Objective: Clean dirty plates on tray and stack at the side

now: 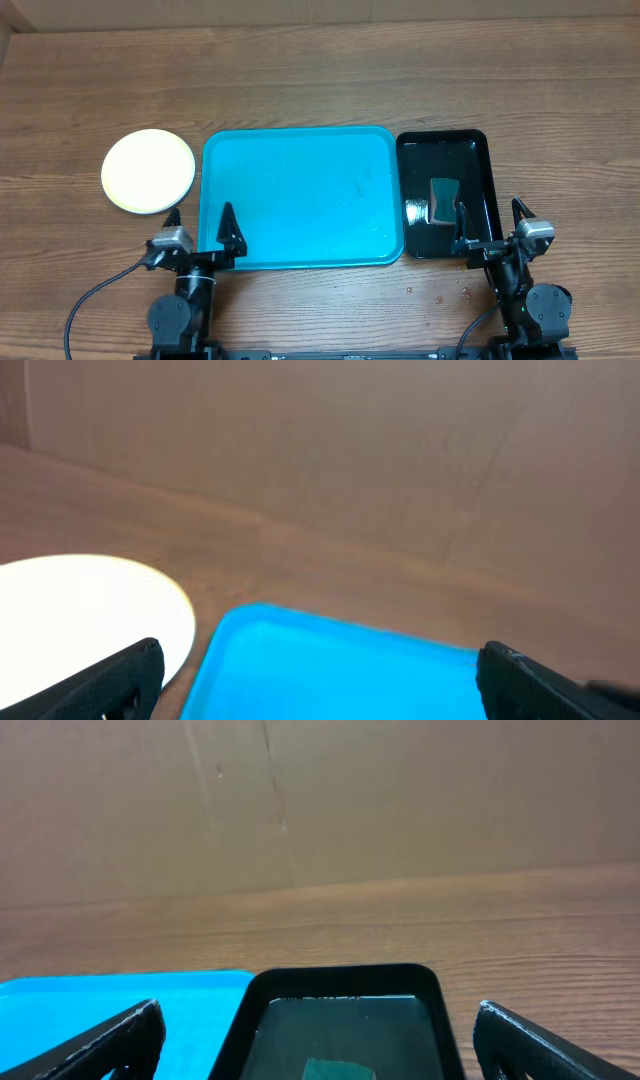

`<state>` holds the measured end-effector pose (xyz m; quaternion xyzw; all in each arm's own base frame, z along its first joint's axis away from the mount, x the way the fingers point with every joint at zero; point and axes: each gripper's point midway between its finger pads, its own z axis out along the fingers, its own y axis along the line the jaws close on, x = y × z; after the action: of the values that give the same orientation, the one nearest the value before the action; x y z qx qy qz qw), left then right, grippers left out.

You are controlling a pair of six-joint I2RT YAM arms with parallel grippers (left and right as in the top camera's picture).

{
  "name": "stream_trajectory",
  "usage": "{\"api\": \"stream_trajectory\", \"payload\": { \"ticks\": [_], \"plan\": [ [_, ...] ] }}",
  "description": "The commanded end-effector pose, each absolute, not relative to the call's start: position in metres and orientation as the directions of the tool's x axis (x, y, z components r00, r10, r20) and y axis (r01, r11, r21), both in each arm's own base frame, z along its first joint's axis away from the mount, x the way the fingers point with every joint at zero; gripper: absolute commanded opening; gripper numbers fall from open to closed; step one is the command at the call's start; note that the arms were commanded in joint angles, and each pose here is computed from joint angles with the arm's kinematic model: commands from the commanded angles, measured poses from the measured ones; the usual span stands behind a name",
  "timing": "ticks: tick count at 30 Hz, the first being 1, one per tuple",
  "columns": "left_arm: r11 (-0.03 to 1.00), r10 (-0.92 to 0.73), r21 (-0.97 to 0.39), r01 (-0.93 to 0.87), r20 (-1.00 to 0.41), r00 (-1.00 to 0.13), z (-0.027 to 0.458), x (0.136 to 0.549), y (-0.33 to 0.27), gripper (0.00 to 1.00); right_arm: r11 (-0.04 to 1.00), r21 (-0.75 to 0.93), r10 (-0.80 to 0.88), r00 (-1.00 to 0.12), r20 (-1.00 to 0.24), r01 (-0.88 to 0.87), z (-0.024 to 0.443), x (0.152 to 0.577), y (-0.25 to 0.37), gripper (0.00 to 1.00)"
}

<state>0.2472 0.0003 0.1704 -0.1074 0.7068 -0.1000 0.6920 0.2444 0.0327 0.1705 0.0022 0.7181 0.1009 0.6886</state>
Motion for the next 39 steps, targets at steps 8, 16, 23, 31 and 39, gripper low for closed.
{"api": "stream_trajectory", "payload": {
  "ticks": [8,16,23,31,39],
  "plan": [
    [1.000,0.008,0.006,0.027,-0.997,-0.075,0.1562,0.2460,-0.0051,1.00,0.981,0.141,0.137,-0.043,-0.990,-0.133,0.1696,0.2444,0.0323,1.00],
    [1.000,0.008,0.006,0.026,-0.997,-0.075,0.1561,0.2461,-0.0050,1.00,0.981,0.141,0.136,-0.043,-0.990,-0.133,0.1695,0.2444,0.0323,1.00],
    [1.000,0.008,0.006,0.026,-0.997,-0.076,0.1560,0.2461,-0.0050,1.00,0.981,0.141,0.137,-0.043,-0.990,-0.133,0.1694,0.2444,0.0323,1.00],
    [1.000,0.008,0.006,0.026,-0.997,-0.076,0.1560,0.2461,-0.0050,1.00,0.981,0.141,0.137,-0.043,-0.990,-0.133,0.1696,0.2444,0.0323,1.00],
    [1.000,0.008,0.006,0.026,-0.997,-0.076,0.1560,0.2461,-0.0050,1.00,0.981,0.141,0.137,-0.043,-0.990,-0.133,0.1696,0.2444,0.0323,1.00]
  ]
}}
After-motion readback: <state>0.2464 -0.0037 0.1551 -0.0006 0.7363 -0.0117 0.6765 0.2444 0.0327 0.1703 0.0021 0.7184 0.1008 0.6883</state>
